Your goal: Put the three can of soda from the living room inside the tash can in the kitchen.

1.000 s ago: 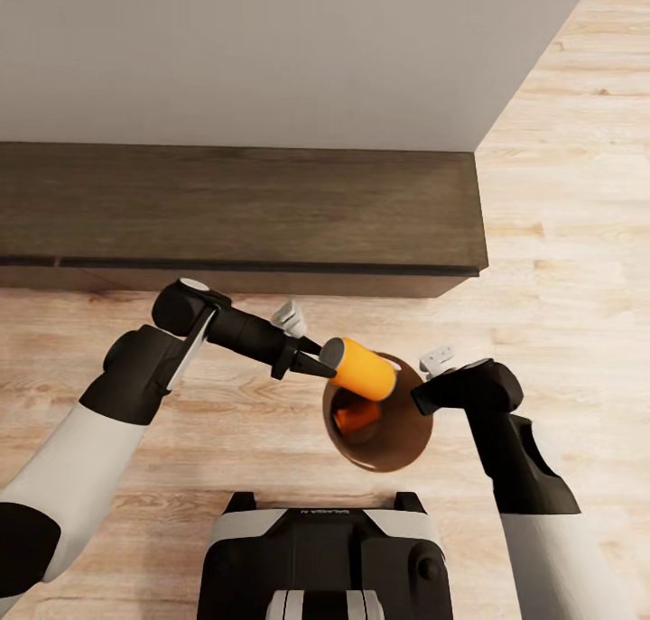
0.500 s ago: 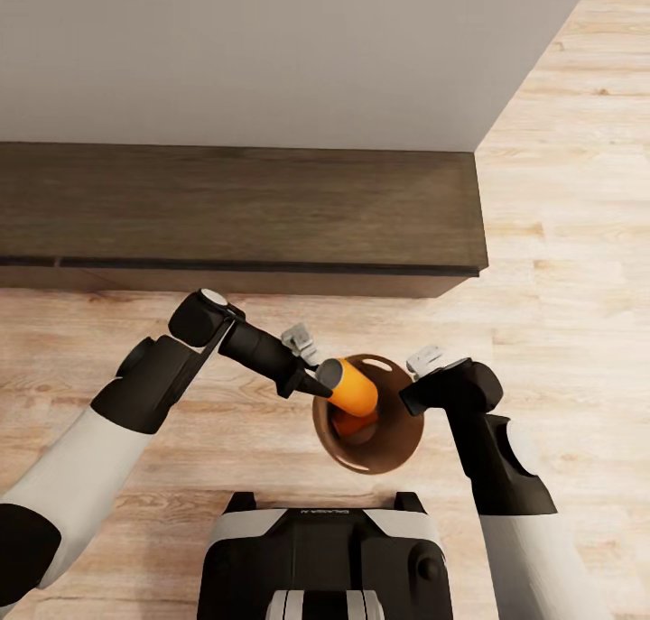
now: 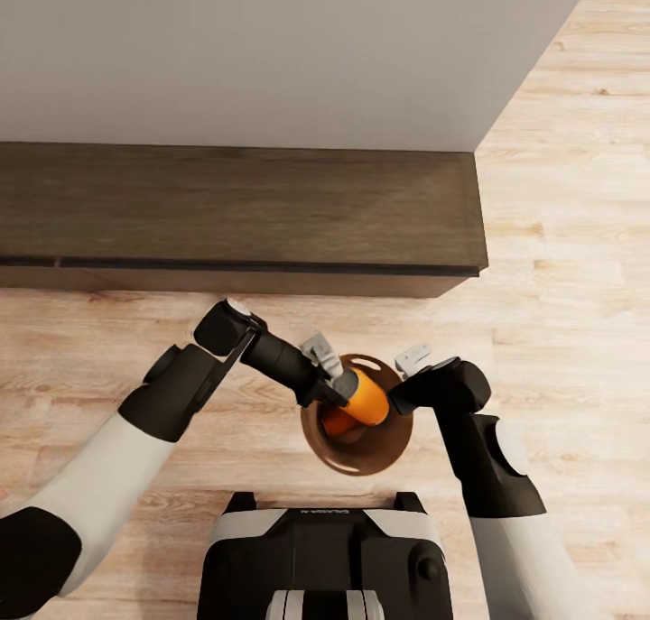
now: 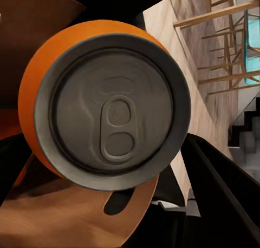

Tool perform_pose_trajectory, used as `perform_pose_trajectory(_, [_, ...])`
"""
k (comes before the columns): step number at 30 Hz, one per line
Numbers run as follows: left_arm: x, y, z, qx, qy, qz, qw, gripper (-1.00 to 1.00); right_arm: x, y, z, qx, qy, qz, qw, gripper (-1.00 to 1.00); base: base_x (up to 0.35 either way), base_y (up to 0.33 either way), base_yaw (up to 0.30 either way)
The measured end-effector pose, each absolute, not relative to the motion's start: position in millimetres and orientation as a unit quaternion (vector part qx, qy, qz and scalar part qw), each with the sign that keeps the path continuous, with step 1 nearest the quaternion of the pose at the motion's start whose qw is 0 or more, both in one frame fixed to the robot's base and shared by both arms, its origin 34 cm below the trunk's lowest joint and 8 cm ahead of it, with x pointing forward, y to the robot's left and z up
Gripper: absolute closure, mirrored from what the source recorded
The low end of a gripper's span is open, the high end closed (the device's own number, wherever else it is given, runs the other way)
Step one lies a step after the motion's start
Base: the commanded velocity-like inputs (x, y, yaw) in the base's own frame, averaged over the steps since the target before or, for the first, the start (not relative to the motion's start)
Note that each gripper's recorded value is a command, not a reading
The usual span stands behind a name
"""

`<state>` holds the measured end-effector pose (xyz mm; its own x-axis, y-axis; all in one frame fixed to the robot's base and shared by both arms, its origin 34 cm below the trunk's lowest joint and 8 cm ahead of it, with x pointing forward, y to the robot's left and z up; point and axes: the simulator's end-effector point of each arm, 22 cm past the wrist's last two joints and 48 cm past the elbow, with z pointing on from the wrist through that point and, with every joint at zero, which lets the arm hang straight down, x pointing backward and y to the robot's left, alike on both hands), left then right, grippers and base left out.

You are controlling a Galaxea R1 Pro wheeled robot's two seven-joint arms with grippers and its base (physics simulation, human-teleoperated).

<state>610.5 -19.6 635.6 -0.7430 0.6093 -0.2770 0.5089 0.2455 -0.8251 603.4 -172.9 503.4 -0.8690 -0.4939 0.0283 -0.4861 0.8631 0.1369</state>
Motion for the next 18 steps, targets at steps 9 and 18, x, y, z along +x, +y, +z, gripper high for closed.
perform_pose_trajectory(9, [601.1, -20.6, 611.9, -0.359, -0.802, 0.472, 0.065, 1.0, 603.8, -171.4, 503.9, 0.254, -0.965, -0.064, 0.03, 1.0, 0.0, 0.0, 0.0])
perform_pose_trajectory(18, [594.9, -13.7, 588.1, -0.362, -0.819, 0.438, 0.076, 1.0, 603.7, -168.7, 504.3, 0.256, -0.964, -0.066, 0.03, 1.0, 0.0, 0.0, 0.0])
